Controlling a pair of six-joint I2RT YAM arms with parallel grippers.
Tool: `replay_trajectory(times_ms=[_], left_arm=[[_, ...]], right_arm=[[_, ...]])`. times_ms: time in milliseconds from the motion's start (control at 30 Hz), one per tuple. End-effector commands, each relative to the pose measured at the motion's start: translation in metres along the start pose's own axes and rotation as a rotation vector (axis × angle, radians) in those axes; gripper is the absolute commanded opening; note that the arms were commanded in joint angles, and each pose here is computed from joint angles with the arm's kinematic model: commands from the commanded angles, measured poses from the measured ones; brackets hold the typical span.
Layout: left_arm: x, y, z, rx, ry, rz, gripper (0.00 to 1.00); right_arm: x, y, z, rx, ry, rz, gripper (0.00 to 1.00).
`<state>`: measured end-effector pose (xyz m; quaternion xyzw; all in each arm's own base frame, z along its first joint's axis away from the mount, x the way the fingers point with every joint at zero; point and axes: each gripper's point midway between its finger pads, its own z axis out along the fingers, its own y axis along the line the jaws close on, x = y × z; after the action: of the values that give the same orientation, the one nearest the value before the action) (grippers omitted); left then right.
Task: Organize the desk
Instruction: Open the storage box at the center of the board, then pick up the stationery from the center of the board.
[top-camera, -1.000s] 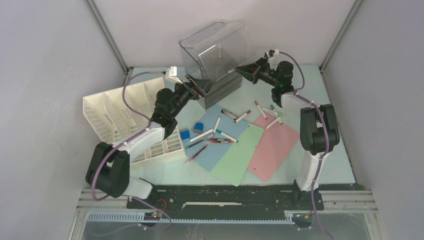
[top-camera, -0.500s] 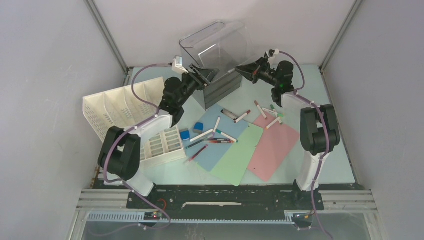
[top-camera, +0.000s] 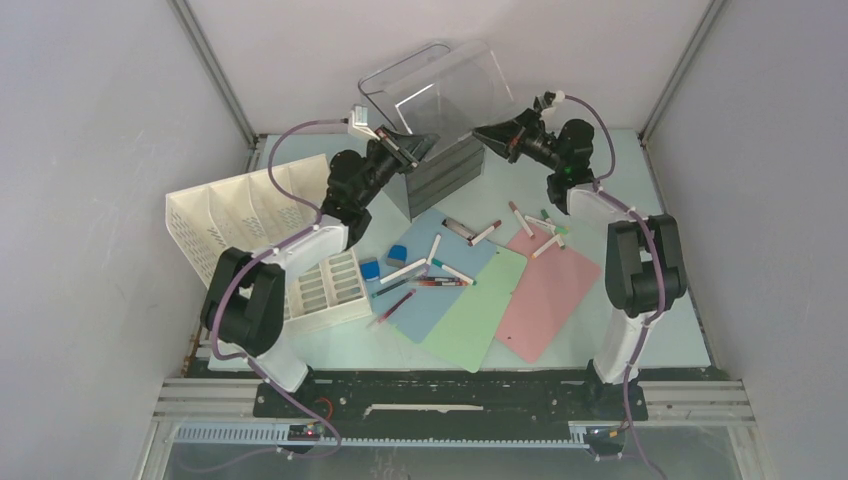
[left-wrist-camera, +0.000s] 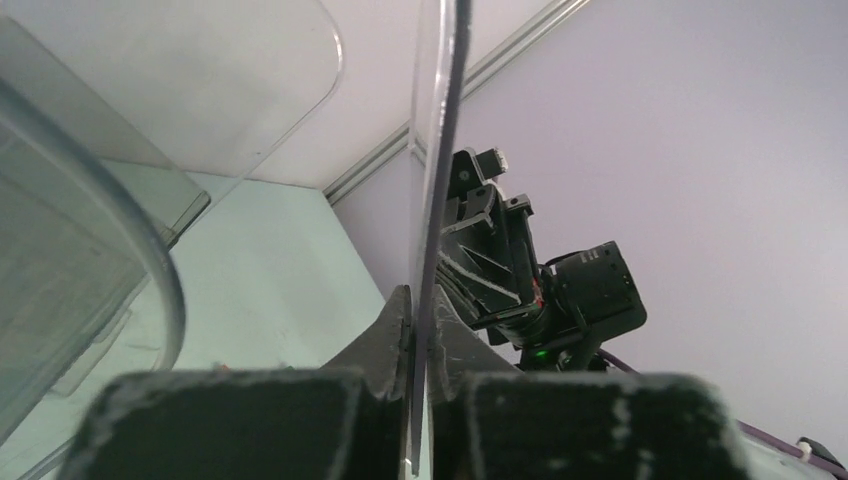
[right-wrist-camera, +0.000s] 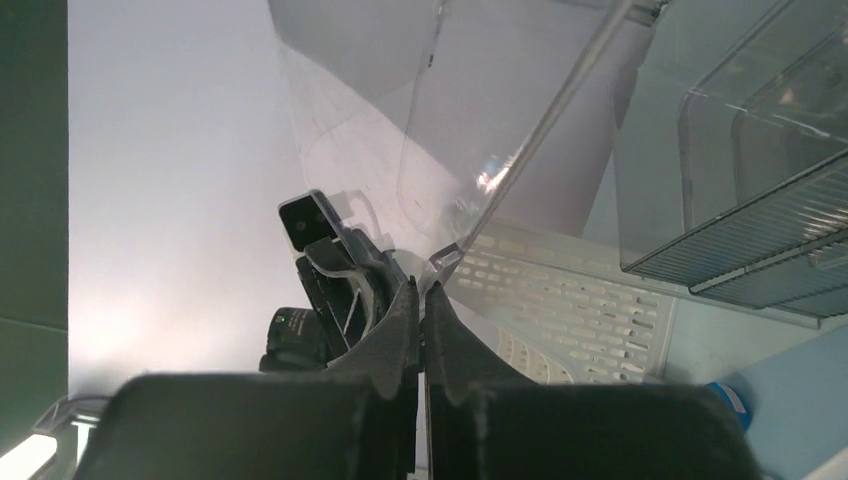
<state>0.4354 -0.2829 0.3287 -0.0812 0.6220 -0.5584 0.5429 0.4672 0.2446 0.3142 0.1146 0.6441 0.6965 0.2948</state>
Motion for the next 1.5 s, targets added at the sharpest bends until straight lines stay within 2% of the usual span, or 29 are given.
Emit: replay_trajectory(times_ms=[0, 100, 133, 167, 267, 400, 600, 733, 800, 967, 1067, 1167, 1333, 1400, 1467], left_arm=[[-0.014, -0.019, -0.003, 0.049, -0.018, 0.013, 0.02], [-0.018, -0.022, -0.007, 0.068, -0.012, 0.004, 0.00], [-0.020, -0.022, -0.008, 0.073, -0.008, -0.002, 0.00], [-0.022, -0.023, -0.010, 0.078, -0.007, -0.006, 0.00], [-0.026, -0.026, -0.015, 0.101, 0.012, -0.013, 0.00], [-0.028, -0.030, -0.021, 0.126, 0.040, -0.015, 0.00], [-0.035, -0.034, -0.033, 0.140, 0.064, -0.013, 0.00], [-0.045, -0.038, -0.039, 0.147, 0.067, -0.039, 0.00], [-0.049, -0.040, -0.041, 0.154, 0.068, -0.054, 0.00], [-0.059, -0.047, -0.042, 0.159, 0.067, -0.107, 0.00], [-0.065, -0.050, -0.042, 0.159, 0.057, -0.118, 0.00], [-0.069, -0.051, -0.041, 0.141, 0.055, -0.129, 0.00], [-0.073, -0.050, -0.039, 0.126, 0.046, -0.141, 0.00], [-0.074, -0.051, -0.039, 0.126, 0.045, -0.145, 0.00], [-0.075, -0.051, -0.039, 0.123, 0.040, -0.146, 0.00]], right_arm=[[0.024, 0.062, -0.012, -0.149, 0.093, -0.223, 0.08], [0.033, 0.062, -0.026, -0.174, 0.156, -0.295, 0.29], [0.035, 0.064, -0.032, -0.191, 0.170, -0.332, 0.41], [0.038, 0.065, -0.040, -0.208, 0.192, -0.375, 0.48], [0.042, 0.064, -0.059, -0.226, 0.253, -0.463, 0.61], [0.033, 0.063, -0.082, -0.225, 0.245, -0.539, 0.75], [0.005, 0.045, -0.098, -0.116, 0.186, -0.580, 0.81], [0.008, 0.024, -0.095, -0.025, 0.193, -0.725, 0.81], [0.024, 0.014, -0.089, 0.018, 0.245, -0.833, 0.83], [0.076, -0.015, -0.081, 0.105, 0.464, -1.140, 0.88], [0.109, -0.030, -0.079, 0.071, 0.600, -1.274, 0.91], [0.143, -0.050, -0.076, 0.041, 0.744, -1.372, 0.99], [0.214, -0.086, -0.072, -0.038, 1.073, -1.426, 1.00], [0.230, -0.099, -0.062, -0.017, 1.138, -1.429, 1.00], [0.240, -0.108, -0.046, 0.009, 1.138, -1.427, 1.00]])
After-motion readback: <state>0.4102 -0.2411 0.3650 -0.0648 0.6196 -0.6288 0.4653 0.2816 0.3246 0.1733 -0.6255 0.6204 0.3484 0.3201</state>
